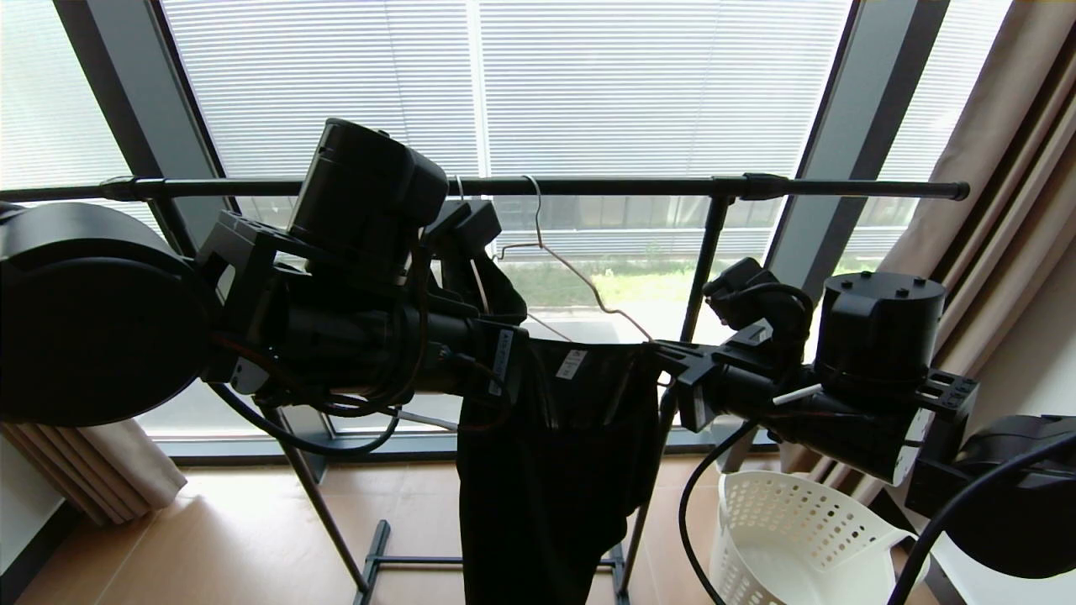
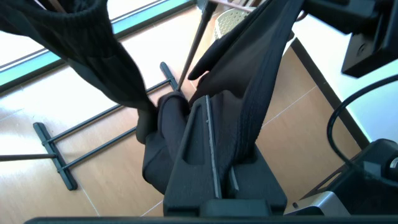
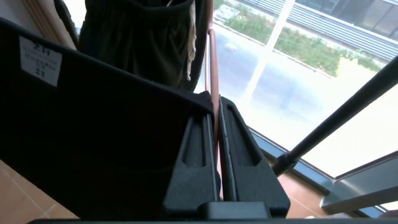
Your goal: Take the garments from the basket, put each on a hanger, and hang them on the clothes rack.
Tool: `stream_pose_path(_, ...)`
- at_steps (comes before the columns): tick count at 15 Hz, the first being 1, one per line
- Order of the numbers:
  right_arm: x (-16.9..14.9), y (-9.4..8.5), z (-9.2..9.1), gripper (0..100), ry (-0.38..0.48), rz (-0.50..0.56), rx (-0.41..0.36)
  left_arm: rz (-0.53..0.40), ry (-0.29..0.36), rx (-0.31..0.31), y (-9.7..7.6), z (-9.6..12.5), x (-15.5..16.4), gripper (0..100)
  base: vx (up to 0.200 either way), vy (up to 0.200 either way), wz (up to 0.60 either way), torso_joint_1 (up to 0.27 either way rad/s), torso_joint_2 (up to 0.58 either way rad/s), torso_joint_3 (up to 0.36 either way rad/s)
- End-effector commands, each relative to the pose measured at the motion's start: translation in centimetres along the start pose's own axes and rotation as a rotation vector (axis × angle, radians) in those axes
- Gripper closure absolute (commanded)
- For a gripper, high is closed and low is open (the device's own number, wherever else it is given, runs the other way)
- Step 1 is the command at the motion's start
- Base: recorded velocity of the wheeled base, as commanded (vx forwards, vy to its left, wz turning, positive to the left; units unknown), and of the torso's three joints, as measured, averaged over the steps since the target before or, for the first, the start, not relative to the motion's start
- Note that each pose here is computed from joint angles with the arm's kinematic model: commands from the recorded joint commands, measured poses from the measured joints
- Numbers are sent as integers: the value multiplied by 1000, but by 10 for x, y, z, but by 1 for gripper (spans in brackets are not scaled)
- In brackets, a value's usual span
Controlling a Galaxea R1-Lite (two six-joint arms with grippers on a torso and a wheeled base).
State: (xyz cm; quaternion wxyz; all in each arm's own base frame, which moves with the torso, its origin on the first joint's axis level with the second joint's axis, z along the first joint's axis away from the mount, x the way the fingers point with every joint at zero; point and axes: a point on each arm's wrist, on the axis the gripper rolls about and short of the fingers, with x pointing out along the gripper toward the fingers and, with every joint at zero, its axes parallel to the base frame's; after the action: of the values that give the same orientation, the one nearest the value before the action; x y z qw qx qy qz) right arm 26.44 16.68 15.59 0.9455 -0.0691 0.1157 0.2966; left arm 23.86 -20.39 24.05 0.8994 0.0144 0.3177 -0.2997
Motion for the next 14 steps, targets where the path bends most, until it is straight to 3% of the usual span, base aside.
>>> stream_pose_path(1,4,2,-3,100,10,5,-2,1,2,-2,0,0,1,100,0,0,0,0,0,0)
stream_pose_path(6,7,2,-7,100,22,5,0,4,5,-4,2,-1,2,100,0,0,0,0,0,0)
stream_pose_path(7,6,2,-6,0,19,4,0,3,0,-4,1,0,1,100,0,0,0,0,0,0)
stream_pose_path(11,1,2,-15,0,51,20,-84,1,-6,-3,1,2,0,100,0,0,0,0,0,0)
stream_pose_path(14,-2,4,-20,0,63,56,-99,1,-6,-5,1,1,-1,100,0,0,0,0,0,0)
